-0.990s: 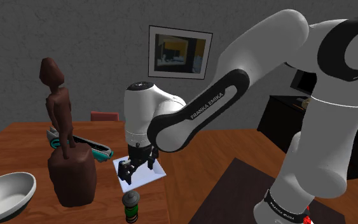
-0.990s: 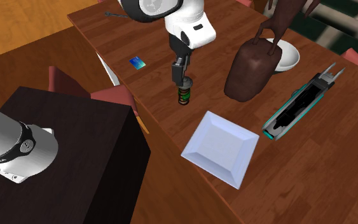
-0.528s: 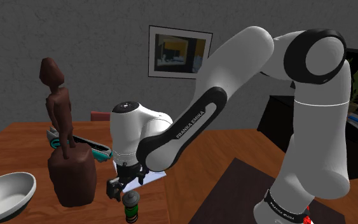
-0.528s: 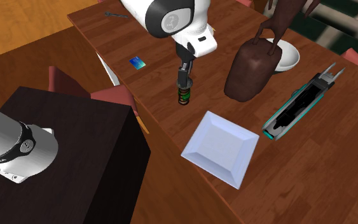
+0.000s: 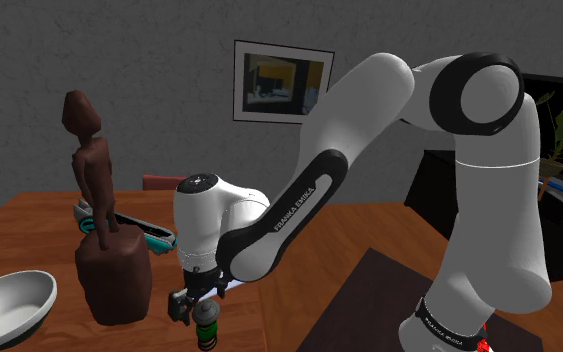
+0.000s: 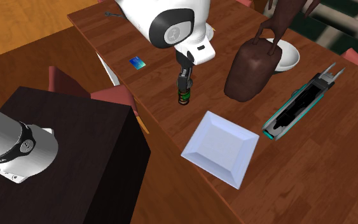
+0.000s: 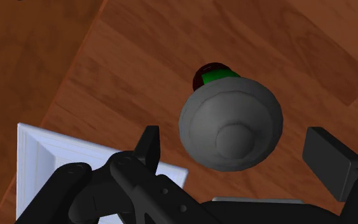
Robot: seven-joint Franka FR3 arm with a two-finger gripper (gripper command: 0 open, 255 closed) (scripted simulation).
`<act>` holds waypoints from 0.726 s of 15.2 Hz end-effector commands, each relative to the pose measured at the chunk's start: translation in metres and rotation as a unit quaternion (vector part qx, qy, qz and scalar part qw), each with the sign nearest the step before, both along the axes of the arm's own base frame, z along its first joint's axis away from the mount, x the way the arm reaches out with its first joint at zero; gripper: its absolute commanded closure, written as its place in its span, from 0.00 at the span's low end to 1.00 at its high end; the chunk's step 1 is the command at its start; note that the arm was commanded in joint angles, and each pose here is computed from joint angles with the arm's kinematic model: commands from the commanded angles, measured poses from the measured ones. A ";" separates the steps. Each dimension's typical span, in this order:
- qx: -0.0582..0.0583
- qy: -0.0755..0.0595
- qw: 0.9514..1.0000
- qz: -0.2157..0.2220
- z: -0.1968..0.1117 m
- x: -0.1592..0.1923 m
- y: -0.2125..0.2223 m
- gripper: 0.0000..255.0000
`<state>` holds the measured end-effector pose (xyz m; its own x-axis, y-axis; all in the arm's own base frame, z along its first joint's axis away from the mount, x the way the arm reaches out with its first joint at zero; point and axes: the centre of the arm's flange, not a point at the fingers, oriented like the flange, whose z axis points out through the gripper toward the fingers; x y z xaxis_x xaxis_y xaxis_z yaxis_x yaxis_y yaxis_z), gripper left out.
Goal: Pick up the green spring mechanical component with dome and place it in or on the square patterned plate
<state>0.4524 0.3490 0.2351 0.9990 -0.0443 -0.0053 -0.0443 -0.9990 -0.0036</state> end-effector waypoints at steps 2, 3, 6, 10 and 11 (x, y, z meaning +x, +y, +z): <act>0.000 0.000 1.000 0.000 0.000 0.000 0.000 0.00; 0.000 0.000 1.000 0.000 0.000 0.000 0.000 0.00; 0.000 0.000 1.000 0.000 0.000 0.000 0.000 1.00; 0.000 0.000 1.000 0.000 0.000 0.000 0.000 1.00; 0.000 0.000 1.000 0.000 0.000 0.000 0.000 1.00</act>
<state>0.4525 0.3491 0.2350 0.9990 -0.0441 -0.0047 -0.0441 -0.9990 -0.0040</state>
